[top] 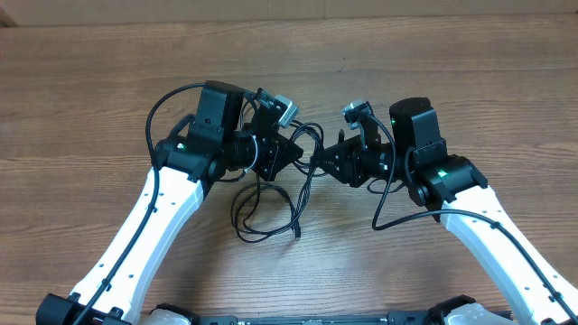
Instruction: Untangle cables
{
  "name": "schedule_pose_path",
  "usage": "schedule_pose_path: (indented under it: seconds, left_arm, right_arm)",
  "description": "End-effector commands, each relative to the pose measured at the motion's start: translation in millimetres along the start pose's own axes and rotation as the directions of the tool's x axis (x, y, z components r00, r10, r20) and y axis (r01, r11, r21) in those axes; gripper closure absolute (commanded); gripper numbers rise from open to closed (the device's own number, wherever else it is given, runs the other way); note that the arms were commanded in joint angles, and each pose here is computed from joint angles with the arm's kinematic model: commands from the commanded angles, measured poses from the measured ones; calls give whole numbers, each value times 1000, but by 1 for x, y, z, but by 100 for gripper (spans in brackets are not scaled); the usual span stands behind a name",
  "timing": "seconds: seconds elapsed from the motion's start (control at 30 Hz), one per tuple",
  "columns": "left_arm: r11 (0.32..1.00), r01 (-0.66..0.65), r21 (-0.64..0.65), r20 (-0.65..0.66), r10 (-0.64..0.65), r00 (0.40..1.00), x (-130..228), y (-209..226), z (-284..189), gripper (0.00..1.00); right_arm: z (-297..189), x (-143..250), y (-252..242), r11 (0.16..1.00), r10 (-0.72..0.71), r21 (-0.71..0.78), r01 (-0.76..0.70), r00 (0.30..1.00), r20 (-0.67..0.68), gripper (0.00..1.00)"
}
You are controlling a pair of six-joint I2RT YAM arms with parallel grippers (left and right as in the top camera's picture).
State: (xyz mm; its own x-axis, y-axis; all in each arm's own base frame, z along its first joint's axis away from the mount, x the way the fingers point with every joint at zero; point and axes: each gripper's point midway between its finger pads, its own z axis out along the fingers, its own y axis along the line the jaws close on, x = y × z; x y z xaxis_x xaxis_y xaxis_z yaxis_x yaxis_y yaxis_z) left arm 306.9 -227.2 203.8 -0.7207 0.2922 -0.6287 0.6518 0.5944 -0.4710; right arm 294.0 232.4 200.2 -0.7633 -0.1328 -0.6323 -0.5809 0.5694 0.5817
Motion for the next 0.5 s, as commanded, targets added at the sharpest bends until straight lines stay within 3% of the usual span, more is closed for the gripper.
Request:
schedule_pose_path:
  seconds: [0.0,0.13,0.47]
  left_arm:
    - [999,-20,33,19,19,1000,-7,-11,-4,96]
    - [999,-20,33,18,19,1000,-7,-11,-4,96]
    - [999,-21,28,21,21,1000,-8,-10,-4,96]
  right_arm:
    - [1,0,0,1000,-2,1,2,1000,0,82]
    - [1,0,0,1000,-4,0,4,1000,2,96]
    - [1,0,0,1000,-4,0,4,1000,2,96]
